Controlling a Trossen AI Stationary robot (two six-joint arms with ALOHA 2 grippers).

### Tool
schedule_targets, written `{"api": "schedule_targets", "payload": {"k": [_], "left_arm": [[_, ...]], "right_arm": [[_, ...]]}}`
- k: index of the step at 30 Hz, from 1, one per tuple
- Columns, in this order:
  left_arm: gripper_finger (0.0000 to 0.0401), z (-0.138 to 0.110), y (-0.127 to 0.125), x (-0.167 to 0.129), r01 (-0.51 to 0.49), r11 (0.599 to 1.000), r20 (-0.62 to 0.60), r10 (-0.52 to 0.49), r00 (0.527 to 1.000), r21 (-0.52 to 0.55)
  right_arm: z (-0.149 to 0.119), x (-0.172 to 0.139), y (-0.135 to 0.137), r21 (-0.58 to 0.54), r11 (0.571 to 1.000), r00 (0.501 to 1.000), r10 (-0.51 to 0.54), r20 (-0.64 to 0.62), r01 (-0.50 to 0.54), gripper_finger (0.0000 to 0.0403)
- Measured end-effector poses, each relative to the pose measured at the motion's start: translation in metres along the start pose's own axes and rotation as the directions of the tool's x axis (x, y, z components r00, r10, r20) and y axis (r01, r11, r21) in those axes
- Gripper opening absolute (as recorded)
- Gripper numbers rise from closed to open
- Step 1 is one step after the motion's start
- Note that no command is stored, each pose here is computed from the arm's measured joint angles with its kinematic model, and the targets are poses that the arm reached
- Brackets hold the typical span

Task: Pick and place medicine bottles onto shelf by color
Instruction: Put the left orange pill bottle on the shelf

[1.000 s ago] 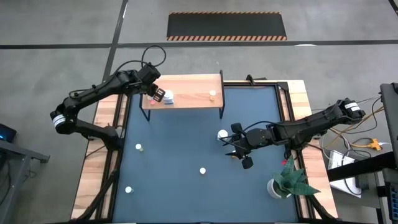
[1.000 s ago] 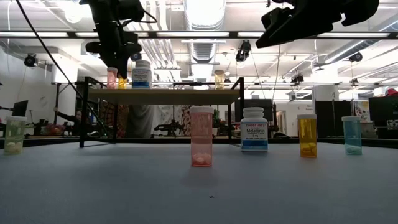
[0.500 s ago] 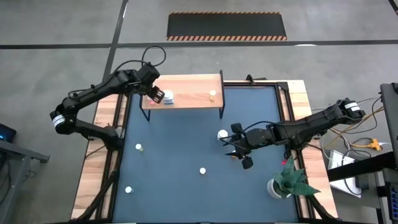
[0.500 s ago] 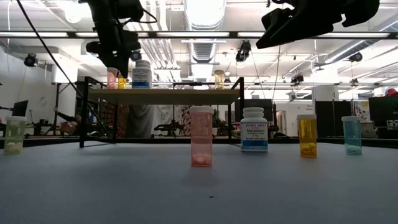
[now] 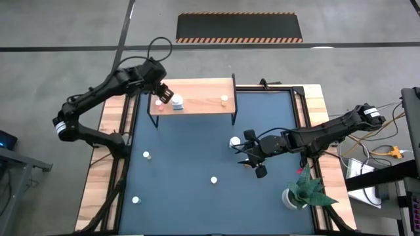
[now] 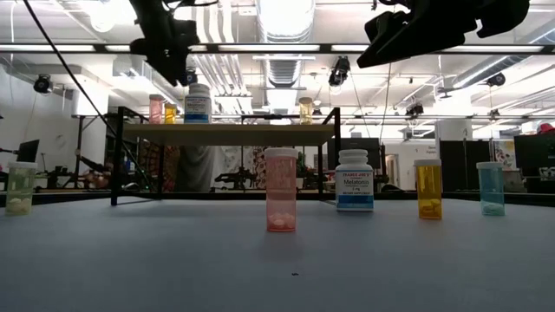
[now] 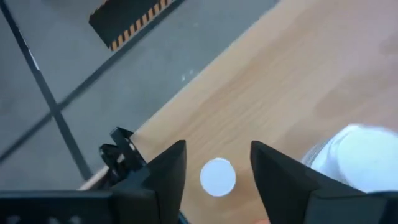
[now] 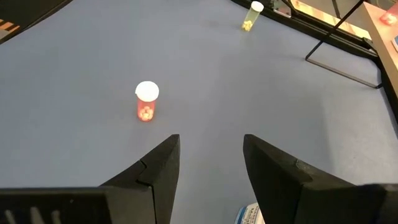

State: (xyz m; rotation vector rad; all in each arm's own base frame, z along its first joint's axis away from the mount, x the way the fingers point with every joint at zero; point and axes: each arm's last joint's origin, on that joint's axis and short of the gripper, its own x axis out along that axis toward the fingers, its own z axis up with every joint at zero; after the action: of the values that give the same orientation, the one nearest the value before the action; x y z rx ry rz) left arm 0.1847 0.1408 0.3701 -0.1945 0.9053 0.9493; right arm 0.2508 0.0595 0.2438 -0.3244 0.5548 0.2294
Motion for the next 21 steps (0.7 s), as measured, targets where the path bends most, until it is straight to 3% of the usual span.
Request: {"api": "schedule_targets", "payload": {"k": [6, 12, 21], "left_arm": [[0.0082, -0.0043, -0.0005, 0.0033, -0.002, 0.994, -0.054, 0.008, 0.998, 0.108], [0.0013, -0.0039, -0.0007, 0.0037, -0.002, 0.995, -0.05, 0.007, 0.999, 0.095], [0.0005, -0.0052, -0.0022, 0.0078, -0.004, 0.997, -0.053, 0.008, 0.999, 0.077]], "right_arm": [[-0.0015, 0.0004, 0.0005, 0.0, 1.0, 1.0, 0.003, -0.004, -0.003, 0.0169], [-0.0032, 0.0009, 0.001, 0.001, 1.0, 1.0, 0.004, -0.009, -0.004, 0.0169], [-0.0032, 0.0009, 0.0009, 0.002, 1.0, 1.0, 0.003, -0.009, -0.003, 0.0169]]}}
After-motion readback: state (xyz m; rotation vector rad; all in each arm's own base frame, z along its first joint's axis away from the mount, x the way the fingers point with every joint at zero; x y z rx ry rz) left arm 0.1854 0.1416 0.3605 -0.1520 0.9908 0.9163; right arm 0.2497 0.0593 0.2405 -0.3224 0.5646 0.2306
